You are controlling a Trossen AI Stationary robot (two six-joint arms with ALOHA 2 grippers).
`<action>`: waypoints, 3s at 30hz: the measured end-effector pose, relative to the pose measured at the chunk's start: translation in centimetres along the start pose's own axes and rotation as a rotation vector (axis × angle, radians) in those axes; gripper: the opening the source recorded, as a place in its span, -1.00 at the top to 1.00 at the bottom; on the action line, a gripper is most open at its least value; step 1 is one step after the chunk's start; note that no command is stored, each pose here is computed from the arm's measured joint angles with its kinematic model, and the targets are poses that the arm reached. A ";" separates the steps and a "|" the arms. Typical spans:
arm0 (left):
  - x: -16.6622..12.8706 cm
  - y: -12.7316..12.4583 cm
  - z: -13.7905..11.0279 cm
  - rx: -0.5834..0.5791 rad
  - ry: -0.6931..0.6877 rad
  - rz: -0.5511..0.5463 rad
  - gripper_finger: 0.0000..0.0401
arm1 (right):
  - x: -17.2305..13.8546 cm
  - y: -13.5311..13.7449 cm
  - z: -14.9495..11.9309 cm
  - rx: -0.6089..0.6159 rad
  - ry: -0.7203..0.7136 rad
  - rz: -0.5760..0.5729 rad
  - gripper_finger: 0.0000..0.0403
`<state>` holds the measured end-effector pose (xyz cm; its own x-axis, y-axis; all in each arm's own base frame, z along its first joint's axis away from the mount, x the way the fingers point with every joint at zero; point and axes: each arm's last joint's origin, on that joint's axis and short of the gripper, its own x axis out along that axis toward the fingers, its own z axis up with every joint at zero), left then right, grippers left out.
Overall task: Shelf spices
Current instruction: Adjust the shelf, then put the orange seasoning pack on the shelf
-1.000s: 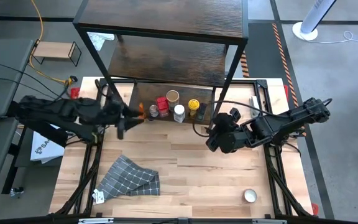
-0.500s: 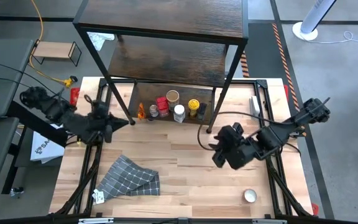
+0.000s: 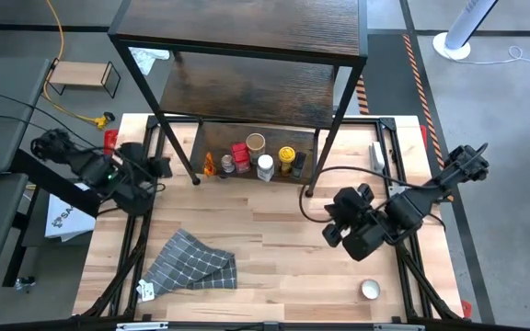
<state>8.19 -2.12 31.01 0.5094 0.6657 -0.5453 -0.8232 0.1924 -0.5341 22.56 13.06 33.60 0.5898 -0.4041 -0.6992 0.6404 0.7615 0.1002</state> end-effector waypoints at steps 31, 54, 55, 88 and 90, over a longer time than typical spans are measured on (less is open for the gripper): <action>2.6 -4.4 2.6 -0.058 -0.385 -0.028 1.00 | -1.6 -3.6 0.9 0.128 -0.070 -0.240 1.00; 0.5 -4.9 2.9 0.232 0.056 -0.375 1.00 | -3.6 -2.0 1.1 0.109 -0.130 0.021 1.00; 0.2 -4.8 3.0 0.270 0.105 -0.429 1.00 | -4.1 -2.1 0.9 0.107 -0.119 0.045 1.00; 2.1 -0.2 -5.0 0.447 0.814 -0.521 1.00 | 0.6 -2.1 -4.7 0.405 -0.116 0.433 1.00; 1.9 -1.5 -7.0 0.453 0.831 -0.599 1.00 | 0.6 -2.1 -4.6 0.402 -0.119 0.435 1.00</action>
<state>12.20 -6.18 26.25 0.7239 -0.2782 -0.6314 -0.3175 0.6782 -0.6628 19.31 13.58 29.68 0.8755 -0.1706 -0.4521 0.4502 0.6279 0.6349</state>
